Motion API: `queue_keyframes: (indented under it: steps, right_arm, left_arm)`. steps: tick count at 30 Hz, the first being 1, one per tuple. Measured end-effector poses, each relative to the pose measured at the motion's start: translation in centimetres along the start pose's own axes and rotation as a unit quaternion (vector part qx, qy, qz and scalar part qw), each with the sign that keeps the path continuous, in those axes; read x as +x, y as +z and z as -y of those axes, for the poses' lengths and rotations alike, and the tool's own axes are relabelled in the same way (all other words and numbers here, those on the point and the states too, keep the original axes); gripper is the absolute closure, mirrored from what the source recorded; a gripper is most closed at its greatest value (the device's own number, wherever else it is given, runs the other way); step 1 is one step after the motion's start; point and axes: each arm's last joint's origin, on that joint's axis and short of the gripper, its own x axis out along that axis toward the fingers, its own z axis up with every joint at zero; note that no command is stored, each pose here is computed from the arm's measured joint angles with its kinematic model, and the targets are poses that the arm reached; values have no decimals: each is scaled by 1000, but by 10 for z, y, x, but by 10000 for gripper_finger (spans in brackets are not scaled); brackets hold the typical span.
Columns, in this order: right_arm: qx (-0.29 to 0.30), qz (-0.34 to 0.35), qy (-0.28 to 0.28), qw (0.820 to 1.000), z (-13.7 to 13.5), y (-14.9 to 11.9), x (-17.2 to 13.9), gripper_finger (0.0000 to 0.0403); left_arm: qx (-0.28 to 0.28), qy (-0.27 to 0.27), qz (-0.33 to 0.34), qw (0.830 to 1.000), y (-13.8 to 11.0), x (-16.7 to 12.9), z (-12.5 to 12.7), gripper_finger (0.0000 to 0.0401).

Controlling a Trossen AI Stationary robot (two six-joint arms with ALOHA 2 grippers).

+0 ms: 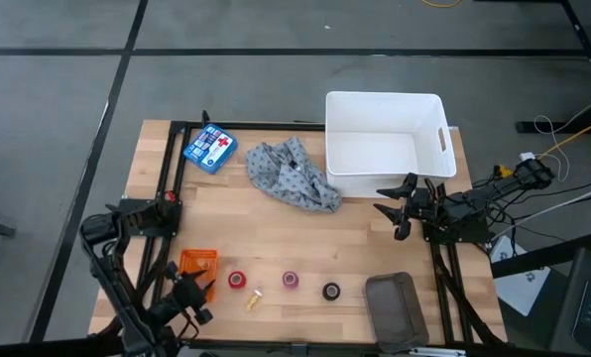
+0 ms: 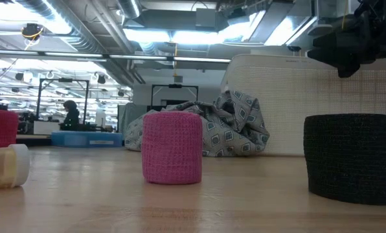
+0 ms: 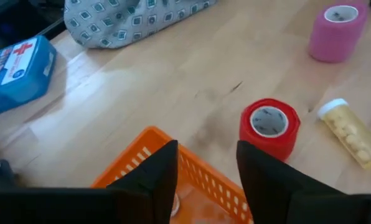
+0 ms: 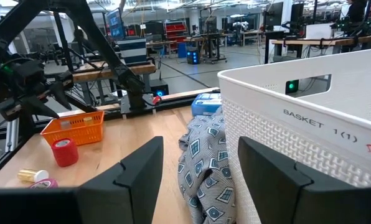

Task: Pick & place medical supplies in basket/bin
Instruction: Put the yellow pill bottle into the orange bin

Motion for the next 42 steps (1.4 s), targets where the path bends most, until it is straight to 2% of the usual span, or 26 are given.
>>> queue_keyframes:
  steps: [6, 12, 15, 18, 21, 28, 34, 42]
  right_arm:
    - [0, 0, 0, 1000, 0, 0, 0, 194]
    - [0, 0, 0, 1000, 0, 0, 0, 194]
    - [0, 0, 0, 1000, 0, 0, 0, 194]
    - [0, 0, 0, 1000, 0, 0, 0, 194]
    - [0, 0, 0, 1000, 0, 0, 0, 194]
    - [-2, -5, 0, 1000, 0, -1, 0, 194]
    - [-6, -11, 0, 1000, 0, -3, 0, 194]
    - [-6, -28, -2, 1000, 1, -7, 0, 194]
  left_arm:
    - [9, -2, 48, 999, 21, 4, 6, 217]
    - [44, 9, 62, 997, 63, 11, 21, 217]
    - [44, 6, 58, 997, 89, 19, 31, 217]
    - [58, -4, -13, 998, 113, 30, 42, 217]
    - [83, -51, -106, 990, 132, 47, 53, 217]
    - [72, -164, -207, 962, 165, 87, 67, 217]
    - [48, -193, -304, 932, 174, 107, 61, 217]
    - [9, -178, -327, 928, 170, 103, 62, 217]
